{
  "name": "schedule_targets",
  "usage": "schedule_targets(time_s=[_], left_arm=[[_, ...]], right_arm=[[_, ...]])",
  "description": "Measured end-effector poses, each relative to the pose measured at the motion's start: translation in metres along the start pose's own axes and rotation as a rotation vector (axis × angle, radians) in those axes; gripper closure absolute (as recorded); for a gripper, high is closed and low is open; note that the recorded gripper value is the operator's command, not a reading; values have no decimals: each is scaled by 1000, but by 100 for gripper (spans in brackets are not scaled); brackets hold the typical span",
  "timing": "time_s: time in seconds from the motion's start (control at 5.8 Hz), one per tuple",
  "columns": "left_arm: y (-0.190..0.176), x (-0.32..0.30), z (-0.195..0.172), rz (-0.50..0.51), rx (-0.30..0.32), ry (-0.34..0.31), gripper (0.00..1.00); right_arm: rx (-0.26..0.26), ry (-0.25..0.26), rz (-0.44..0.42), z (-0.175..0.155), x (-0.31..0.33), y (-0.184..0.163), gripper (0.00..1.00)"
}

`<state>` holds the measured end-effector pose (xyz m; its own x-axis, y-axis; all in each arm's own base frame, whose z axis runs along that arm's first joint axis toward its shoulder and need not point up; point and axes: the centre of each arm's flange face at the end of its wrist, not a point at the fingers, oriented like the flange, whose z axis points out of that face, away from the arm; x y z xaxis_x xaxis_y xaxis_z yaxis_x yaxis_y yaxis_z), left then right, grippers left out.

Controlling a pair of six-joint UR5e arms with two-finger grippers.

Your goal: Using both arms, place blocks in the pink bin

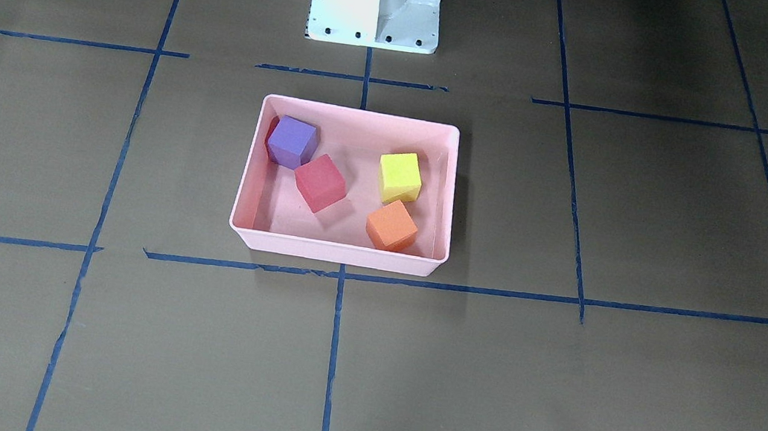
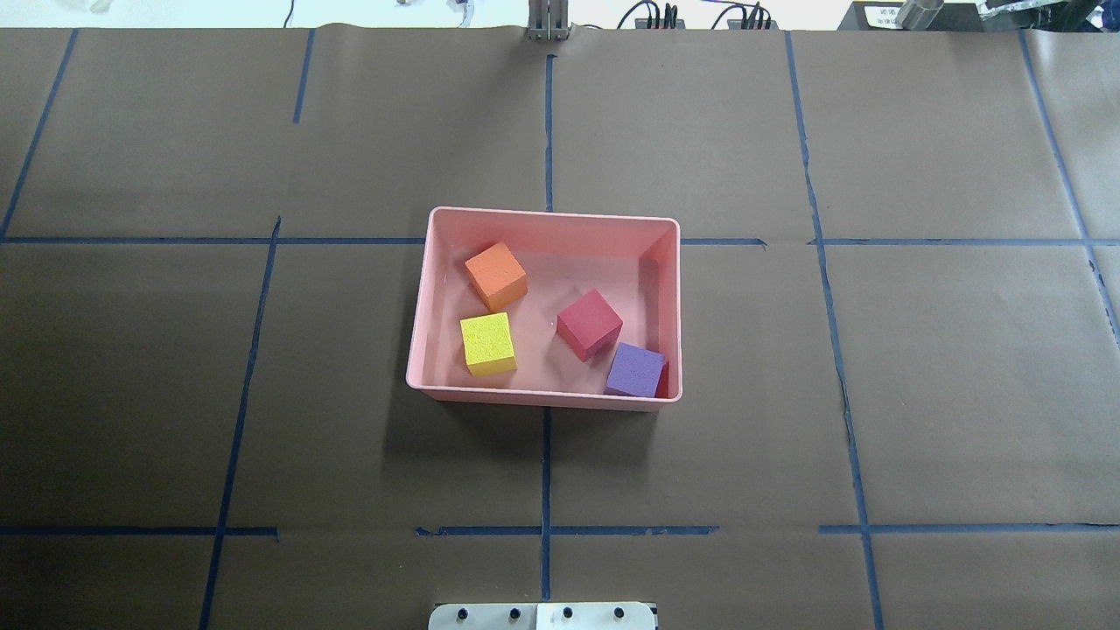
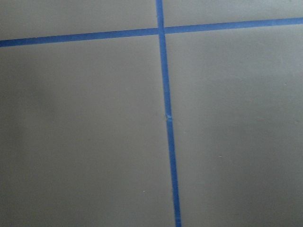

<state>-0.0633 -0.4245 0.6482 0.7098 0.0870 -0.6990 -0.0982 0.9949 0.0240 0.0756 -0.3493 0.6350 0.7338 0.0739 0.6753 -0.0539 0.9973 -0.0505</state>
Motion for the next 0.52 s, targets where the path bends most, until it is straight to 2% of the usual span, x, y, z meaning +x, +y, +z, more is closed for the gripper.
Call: schedule_targets(time_s=[0.52], left_arm=[[-2, 5, -7, 6, 6, -15, 0]], right_arm=[[-13, 3, -9, 1, 2, 3, 0]])
